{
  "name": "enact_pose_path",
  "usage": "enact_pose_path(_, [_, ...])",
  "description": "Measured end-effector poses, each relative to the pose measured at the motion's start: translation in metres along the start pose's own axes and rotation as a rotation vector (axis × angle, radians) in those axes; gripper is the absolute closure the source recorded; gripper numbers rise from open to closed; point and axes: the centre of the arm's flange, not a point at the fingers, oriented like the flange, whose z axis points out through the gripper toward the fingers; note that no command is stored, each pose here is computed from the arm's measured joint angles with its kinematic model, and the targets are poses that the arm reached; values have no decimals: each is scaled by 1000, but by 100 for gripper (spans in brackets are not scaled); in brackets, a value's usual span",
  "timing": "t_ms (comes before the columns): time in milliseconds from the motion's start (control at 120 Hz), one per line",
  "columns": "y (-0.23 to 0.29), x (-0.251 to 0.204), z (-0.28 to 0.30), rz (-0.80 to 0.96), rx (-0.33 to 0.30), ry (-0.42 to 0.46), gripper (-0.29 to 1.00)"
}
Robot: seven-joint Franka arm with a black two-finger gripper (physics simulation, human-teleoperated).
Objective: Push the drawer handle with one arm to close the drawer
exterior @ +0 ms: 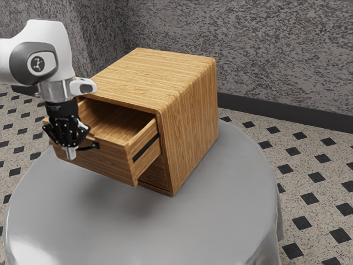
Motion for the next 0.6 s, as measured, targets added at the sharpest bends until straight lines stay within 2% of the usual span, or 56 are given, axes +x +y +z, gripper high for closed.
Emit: enact_pose_path(600, [14, 26, -8, 13, 5, 20, 79])
